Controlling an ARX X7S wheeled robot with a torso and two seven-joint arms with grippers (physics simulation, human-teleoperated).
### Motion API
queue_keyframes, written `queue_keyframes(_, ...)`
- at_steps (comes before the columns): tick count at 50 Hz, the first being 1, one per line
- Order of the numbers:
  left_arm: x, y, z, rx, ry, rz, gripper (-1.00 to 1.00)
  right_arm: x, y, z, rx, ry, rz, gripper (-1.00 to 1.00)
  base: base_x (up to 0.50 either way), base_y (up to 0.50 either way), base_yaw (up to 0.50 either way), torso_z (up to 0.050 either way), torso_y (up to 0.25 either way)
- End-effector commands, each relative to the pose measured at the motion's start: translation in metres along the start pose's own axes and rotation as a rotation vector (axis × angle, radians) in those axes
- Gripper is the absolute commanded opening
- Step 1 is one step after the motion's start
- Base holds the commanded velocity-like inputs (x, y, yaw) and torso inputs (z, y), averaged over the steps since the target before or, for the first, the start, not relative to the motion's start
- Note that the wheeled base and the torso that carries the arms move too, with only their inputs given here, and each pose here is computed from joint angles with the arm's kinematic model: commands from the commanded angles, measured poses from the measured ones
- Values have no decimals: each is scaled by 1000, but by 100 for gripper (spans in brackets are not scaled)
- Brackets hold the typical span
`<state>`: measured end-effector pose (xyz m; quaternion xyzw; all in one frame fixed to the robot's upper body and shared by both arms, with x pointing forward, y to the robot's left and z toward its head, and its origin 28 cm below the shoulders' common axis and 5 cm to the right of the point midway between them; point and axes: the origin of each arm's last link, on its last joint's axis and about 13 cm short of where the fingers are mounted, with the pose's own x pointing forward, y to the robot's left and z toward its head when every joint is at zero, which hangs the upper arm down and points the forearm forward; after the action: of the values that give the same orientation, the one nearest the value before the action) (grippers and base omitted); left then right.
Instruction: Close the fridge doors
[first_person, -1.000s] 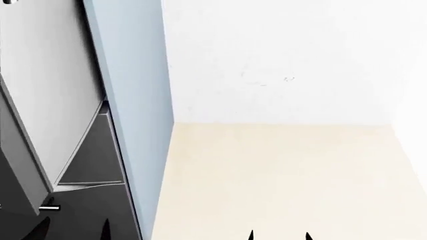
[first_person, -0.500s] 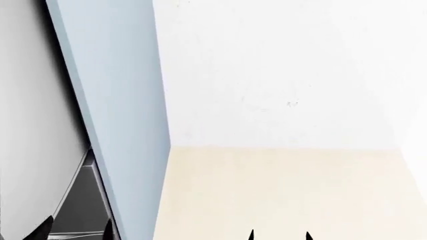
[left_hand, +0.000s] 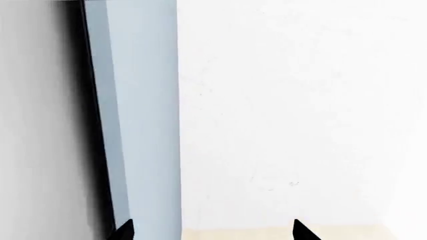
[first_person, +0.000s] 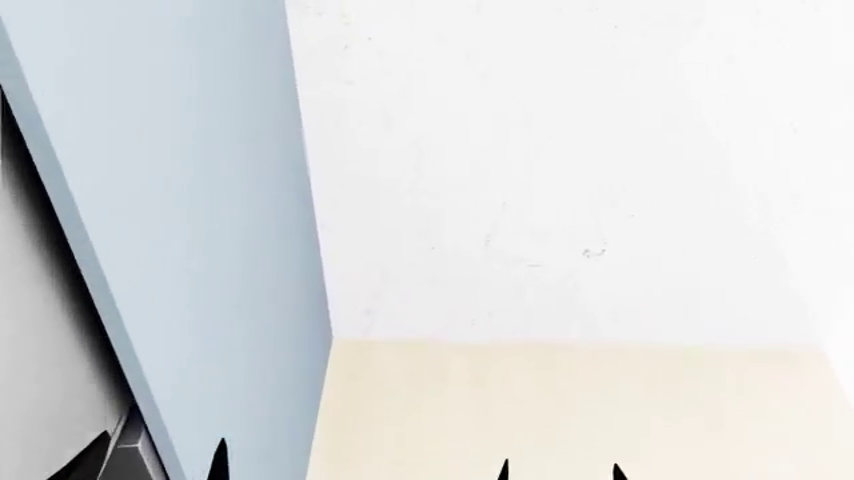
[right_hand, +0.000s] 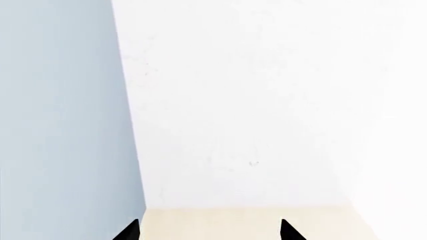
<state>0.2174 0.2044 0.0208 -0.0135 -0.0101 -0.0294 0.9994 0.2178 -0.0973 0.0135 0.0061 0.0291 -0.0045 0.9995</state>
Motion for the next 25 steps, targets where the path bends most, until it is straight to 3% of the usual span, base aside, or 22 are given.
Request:
queue_keyframes(1, 0, 0, 0, 0, -1, -4, 100, 0, 0, 1, -1, 0, 0, 100, 500, 0, 0, 50, 27)
queue_keyframes(9, 0, 0, 0, -2, -17, 9, 100, 0, -1, 0, -5, -3, -6, 100, 480, 0, 0, 50, 27)
queue_keyframes(16, 0, 0, 0, -4, -19, 7, 100, -1, 1, 1, -47, -17, 3, 100, 7, 123, 0, 0, 0)
queue_keyframes(19, 0, 0, -1, -4, -19, 6, 100, 0, -1, 1, 4, -16, -9, 100, 31, 333, 0, 0, 0)
queue_keyframes(25, -1, 0, 2, -11, -30, 9, 100, 0, -1, 0, -4, -15, -1, 100, 0, 0, 0, 0, 0)
